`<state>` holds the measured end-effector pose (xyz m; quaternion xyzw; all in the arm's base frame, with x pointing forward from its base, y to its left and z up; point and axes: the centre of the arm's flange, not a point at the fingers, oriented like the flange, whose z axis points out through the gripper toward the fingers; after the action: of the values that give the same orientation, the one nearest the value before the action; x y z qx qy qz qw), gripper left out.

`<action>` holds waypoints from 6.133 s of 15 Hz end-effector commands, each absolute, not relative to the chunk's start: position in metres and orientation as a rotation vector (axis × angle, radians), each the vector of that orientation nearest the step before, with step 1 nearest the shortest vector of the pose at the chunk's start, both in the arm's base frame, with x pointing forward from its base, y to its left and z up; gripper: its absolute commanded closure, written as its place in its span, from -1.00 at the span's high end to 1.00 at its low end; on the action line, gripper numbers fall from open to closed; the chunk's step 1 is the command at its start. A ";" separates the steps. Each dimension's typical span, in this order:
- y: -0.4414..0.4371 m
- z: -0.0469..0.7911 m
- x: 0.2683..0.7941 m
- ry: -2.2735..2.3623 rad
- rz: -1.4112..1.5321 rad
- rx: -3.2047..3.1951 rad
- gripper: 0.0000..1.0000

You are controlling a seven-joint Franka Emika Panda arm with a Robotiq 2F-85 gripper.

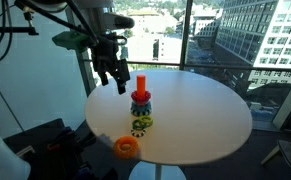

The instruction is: Put the orange ring on the ring holder

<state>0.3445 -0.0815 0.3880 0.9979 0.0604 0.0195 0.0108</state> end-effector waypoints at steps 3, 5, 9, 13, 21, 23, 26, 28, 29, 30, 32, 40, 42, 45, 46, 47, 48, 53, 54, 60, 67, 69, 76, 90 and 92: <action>-0.070 0.371 0.387 0.190 0.003 3.157 1.00; -0.068 0.359 0.395 0.180 -0.032 3.158 1.00; -0.069 0.336 0.398 0.151 -0.134 3.146 1.00; -0.071 0.316 0.394 0.114 -0.227 3.139 1.00; -0.079 0.295 0.383 0.091 -0.298 3.149 1.00; -0.078 0.294 0.382 0.092 -0.302 3.148 1.00; -0.082 0.289 0.381 0.066 -0.317 3.145 1.00; -0.087 0.282 0.380 0.041 -0.337 3.147 1.00; -0.089 0.278 0.379 0.029 -0.345 3.144 1.00; -0.091 0.273 0.379 0.011 -0.350 3.135 1.00; -0.094 0.264 0.379 -0.013 -0.360 3.129 1.00; -0.098 0.227 0.381 -0.035 -0.321 3.145 1.00; -0.099 0.218 0.380 -0.038 -0.320 3.139 1.00; -0.100 0.205 0.378 -0.042 -0.332 3.138 1.00; -0.101 0.201 0.378 -0.043 -0.334 3.139 1.00; -0.102 0.198 0.378 -0.042 -0.337 3.141 1.00; -0.102 0.195 0.377 -0.044 -0.339 3.143 1.00; -0.104 0.184 0.377 -0.078 -0.347 3.157 0.91; -0.104 0.183 0.377 -0.086 -0.348 3.160 0.81; -0.106 0.181 0.377 -0.115 -0.342 3.167 -0.27; -0.110 0.214 0.382 -0.149 -0.280 3.188 -0.88; -0.111 0.230 0.384 -0.143 -0.250 3.192 -0.85; -0.111 0.288 0.396 -0.128 -0.142 3.191 -0.85; -0.085 0.391 0.442 -0.007 0.080 3.195 -0.86; -0.075 0.401 0.451 0.035 0.093 3.200 -0.86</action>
<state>0.4373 -0.0854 0.3788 0.9994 -0.0038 0.0269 -0.0194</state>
